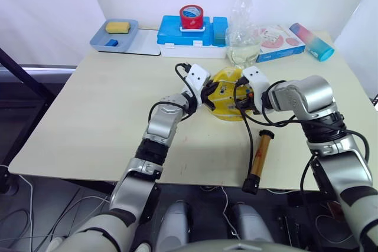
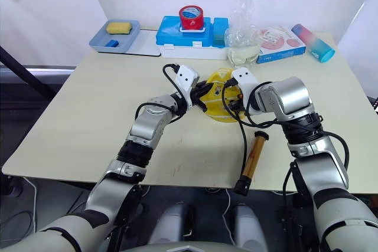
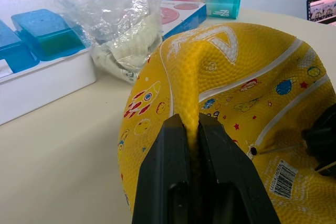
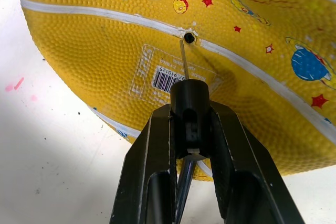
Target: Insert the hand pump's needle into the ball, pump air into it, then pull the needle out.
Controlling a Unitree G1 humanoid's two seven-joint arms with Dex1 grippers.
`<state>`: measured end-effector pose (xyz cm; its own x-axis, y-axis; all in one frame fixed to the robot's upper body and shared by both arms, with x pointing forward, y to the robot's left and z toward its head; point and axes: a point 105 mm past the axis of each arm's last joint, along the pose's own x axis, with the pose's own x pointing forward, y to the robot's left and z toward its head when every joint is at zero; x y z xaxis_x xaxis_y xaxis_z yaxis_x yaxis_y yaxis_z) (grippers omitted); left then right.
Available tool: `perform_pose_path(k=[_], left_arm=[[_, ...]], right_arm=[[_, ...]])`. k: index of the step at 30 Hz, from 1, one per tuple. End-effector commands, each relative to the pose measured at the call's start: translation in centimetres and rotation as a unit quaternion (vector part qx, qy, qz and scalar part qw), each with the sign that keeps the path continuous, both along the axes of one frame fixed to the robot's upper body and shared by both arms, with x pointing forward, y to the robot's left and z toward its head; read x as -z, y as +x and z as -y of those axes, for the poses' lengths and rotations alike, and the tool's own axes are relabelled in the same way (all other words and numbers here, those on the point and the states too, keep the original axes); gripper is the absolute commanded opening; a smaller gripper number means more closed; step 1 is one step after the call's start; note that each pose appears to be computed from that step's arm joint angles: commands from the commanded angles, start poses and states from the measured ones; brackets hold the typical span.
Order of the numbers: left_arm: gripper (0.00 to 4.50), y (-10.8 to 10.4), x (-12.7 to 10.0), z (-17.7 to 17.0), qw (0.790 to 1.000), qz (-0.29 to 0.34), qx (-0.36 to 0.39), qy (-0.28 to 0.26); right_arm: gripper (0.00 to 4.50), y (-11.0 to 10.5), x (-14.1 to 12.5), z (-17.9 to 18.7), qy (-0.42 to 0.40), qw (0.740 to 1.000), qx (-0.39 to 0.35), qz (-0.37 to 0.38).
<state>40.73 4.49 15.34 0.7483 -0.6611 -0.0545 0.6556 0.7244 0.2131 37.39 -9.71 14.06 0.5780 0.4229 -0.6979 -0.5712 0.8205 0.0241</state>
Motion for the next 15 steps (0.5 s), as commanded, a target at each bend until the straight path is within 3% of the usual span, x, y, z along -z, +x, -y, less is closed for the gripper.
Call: perform_pose_path(k=[1,15], left_arm=[[0.02,-0.10,0.75,0.02,1.000,-0.009,0.002,0.007],[0.02,-0.04,1.14,-0.29,1.000,-0.013,0.000,0.013]], right_arm=[[0.31,-0.20,1.53,0.74,-0.009,0.999,0.021,-0.028],[0.31,0.65,0.98,1.40,0.007,0.999,0.044,-0.022]])
